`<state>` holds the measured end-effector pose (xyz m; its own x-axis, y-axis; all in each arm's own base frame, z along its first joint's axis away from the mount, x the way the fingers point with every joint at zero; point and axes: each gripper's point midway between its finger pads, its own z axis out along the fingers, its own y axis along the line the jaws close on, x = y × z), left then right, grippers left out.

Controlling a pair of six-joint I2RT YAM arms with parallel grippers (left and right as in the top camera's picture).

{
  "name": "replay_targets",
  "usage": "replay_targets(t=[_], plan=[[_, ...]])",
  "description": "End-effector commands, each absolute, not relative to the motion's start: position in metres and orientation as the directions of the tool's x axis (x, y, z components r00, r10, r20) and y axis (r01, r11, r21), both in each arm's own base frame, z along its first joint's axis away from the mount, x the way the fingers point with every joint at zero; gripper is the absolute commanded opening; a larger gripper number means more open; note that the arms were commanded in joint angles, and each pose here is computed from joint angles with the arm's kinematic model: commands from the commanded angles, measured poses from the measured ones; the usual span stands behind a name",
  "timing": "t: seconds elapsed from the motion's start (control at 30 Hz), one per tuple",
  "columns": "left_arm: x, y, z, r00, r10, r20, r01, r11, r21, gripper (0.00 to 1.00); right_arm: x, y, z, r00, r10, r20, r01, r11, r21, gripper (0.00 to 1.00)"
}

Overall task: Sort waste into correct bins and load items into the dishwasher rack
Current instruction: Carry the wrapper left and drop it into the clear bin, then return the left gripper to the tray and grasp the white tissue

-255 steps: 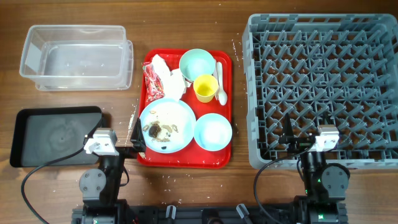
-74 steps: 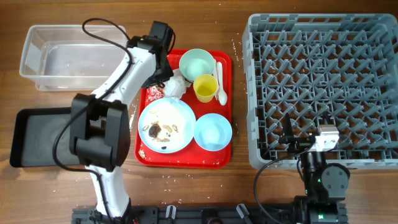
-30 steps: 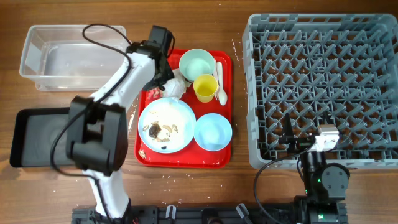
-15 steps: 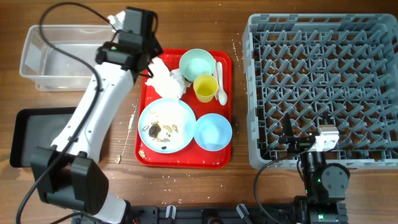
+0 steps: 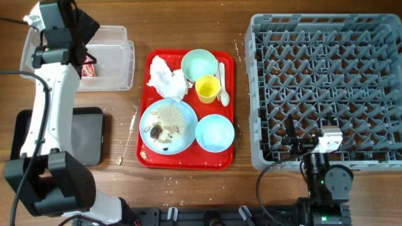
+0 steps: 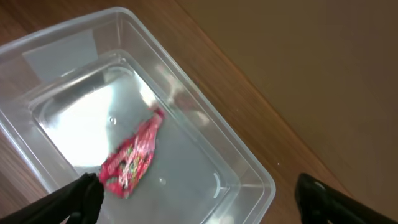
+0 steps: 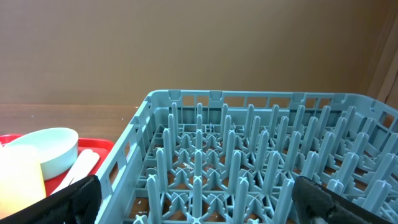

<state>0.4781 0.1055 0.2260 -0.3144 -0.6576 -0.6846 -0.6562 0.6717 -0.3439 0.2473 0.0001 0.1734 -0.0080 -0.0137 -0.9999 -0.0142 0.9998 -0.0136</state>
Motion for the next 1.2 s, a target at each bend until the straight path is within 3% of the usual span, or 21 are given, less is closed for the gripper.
replay_targets(t=[0.0, 0.3, 0.43, 0.7, 0.93, 0.97, 1.03, 1.17], plan=[[0.474, 0.086, 0.223, -0.380, -0.683, -0.624, -0.604, 0.694, -0.392, 0.99, 0.247, -0.002, 0.174, -0.002, -0.026, -1.000, -0.002, 1.000, -0.026, 1.00], [0.438, -0.020, 0.194, -0.711, -0.651, -0.265, -0.434, 0.703, -0.564, 0.95, 0.247, -0.002, 0.174, -0.002, -0.026, -1.000, -0.002, 1.000, -0.026, 1.00], [0.427, -0.067, 0.189, -0.783, -0.568, -0.255, -0.377, 0.758, -0.533, 0.87, 0.247, -0.002, 0.174, -0.002, -0.026, -1.000, -0.003, 1.000, -0.026, 1.00], [0.402, -0.118, 0.173, -0.840, -0.426, -0.334, -0.317, 0.887, -0.336, 0.70, 0.247, -0.002, 0.174, -0.002, -0.026, -1.000, -0.002, 1.000, -0.026, 1.00], [0.397, -0.128, 0.160, -0.858, -0.387, -0.339, -0.306, 0.913, -0.270, 0.67, 0.247, -0.002, 0.174, -0.002, -0.026, -1.000, -0.002, 1.000, -0.026, 1.00], [0.398, -0.128, 0.155, -0.861, -0.386, -0.331, -0.309, 0.914, -0.263, 0.68, 0.247, -0.002, 0.174, -0.002, -0.026, -1.000, -0.002, 1.000, -0.026, 1.00], [0.399, -0.128, 0.143, -0.870, -0.383, -0.310, -0.317, 0.917, -0.243, 1.00, 0.247, -0.002, 0.174, -0.002, -0.026, -1.000, -0.003, 1.000, -0.026, 1.00], [0.400, -0.129, 0.114, -0.879, -0.405, -0.251, -0.359, 0.910, -0.208, 1.00, 0.247, -0.002, 0.174, -0.002, -0.026, -1.000, -0.002, 1.000, -0.026, 1.00]])
